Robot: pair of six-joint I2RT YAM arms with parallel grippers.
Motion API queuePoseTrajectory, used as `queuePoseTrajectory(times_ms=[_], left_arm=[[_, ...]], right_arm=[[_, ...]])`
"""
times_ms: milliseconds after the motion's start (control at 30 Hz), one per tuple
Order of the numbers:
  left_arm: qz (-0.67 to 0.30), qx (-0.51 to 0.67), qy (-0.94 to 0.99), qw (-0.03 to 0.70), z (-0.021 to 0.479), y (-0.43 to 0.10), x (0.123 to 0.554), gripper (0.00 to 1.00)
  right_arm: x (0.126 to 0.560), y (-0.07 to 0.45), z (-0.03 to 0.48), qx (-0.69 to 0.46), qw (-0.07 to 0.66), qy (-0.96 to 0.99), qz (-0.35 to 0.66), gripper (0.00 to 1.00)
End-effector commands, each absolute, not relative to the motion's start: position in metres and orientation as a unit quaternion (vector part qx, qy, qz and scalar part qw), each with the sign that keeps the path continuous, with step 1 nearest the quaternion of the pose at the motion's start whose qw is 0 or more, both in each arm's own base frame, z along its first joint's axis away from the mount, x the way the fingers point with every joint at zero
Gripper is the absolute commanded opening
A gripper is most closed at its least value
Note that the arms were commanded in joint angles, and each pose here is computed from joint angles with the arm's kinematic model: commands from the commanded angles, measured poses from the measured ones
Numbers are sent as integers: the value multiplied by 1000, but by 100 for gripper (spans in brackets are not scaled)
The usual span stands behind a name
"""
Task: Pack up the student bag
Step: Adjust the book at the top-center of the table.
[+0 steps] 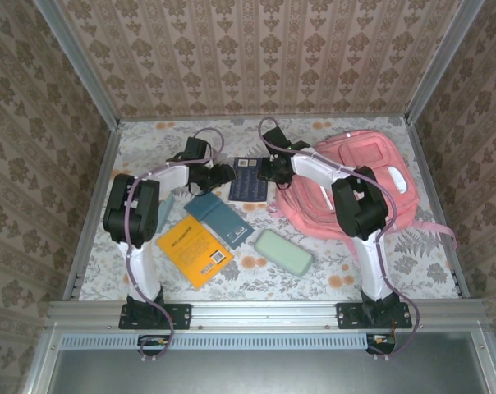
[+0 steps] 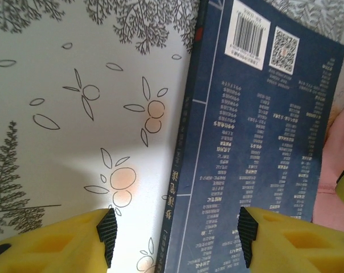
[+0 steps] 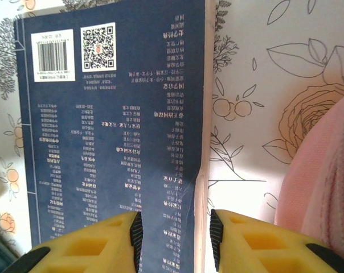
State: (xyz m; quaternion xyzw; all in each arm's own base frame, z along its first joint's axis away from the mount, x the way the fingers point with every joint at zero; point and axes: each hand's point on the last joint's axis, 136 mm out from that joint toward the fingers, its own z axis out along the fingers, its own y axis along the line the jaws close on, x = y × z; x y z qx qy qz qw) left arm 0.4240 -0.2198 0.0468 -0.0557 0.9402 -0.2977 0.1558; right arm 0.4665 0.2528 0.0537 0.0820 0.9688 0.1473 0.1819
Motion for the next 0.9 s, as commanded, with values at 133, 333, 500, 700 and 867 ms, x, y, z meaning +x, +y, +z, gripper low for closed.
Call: queuePoseTrajectory(times_ms=[133, 333, 500, 700, 867], left_arm=[[-306, -29, 940, 147, 45, -226, 429, 61], [-284, -21, 949, 131, 39, -225, 423, 61], [-291, -7, 948, 124, 37, -234, 419, 61], [-345, -12, 933, 101, 35, -251, 416, 59], [-435, -10, 895, 98, 53, -272, 417, 56]], right_arm=[[461, 240, 10, 101, 132, 981, 97, 40], [453, 231, -1, 137, 106, 982, 70, 40], [451, 251, -9, 129, 93, 981, 114, 39], [460, 275, -3, 95, 98, 974, 181, 38], [464, 284, 2, 82, 97, 970, 208, 36]])
